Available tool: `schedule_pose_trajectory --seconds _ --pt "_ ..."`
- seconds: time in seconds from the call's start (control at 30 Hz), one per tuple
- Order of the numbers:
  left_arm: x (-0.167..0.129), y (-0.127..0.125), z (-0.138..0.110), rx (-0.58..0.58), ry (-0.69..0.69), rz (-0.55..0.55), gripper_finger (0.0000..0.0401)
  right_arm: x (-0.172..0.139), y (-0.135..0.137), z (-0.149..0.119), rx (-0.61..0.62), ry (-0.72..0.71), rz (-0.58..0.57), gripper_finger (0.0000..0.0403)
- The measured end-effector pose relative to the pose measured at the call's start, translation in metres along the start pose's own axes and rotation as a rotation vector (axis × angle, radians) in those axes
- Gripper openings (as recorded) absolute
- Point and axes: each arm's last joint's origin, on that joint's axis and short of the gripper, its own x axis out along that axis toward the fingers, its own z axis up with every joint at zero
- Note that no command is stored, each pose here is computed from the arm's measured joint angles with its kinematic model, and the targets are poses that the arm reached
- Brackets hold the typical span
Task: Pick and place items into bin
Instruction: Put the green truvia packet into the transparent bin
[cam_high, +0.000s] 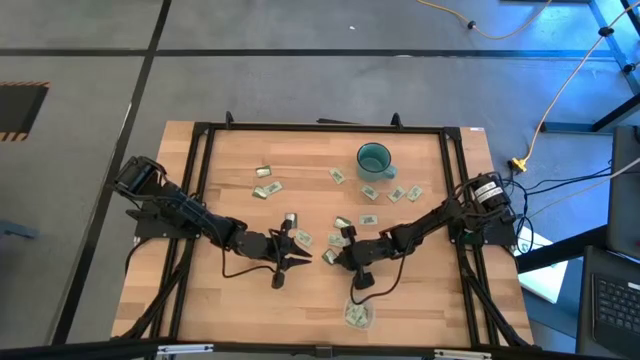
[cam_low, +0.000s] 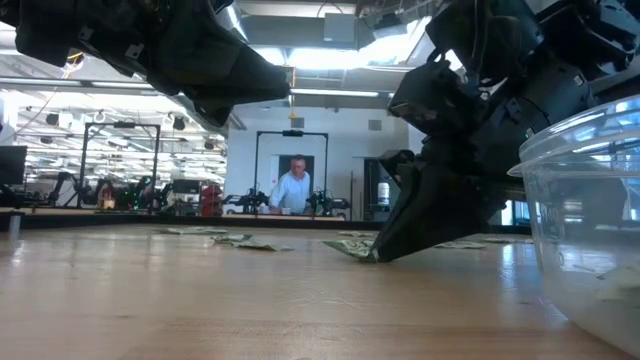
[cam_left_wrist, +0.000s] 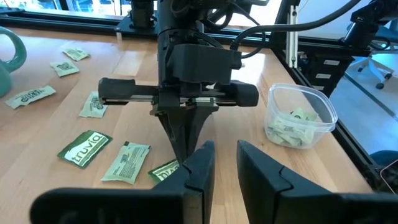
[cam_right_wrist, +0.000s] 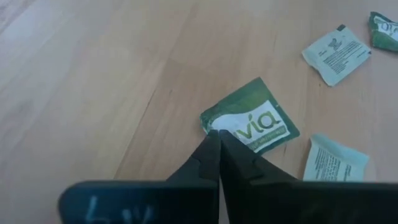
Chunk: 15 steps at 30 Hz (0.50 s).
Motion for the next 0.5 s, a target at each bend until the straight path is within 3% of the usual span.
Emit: schedule_pose_trajectory --seconds 0.5 --pt "0.0 0.0 0.0 0.0 0.0 0.0 0.0061 -0.017 0.011 0.016 0.014 -0.086 0.027 0.0001"
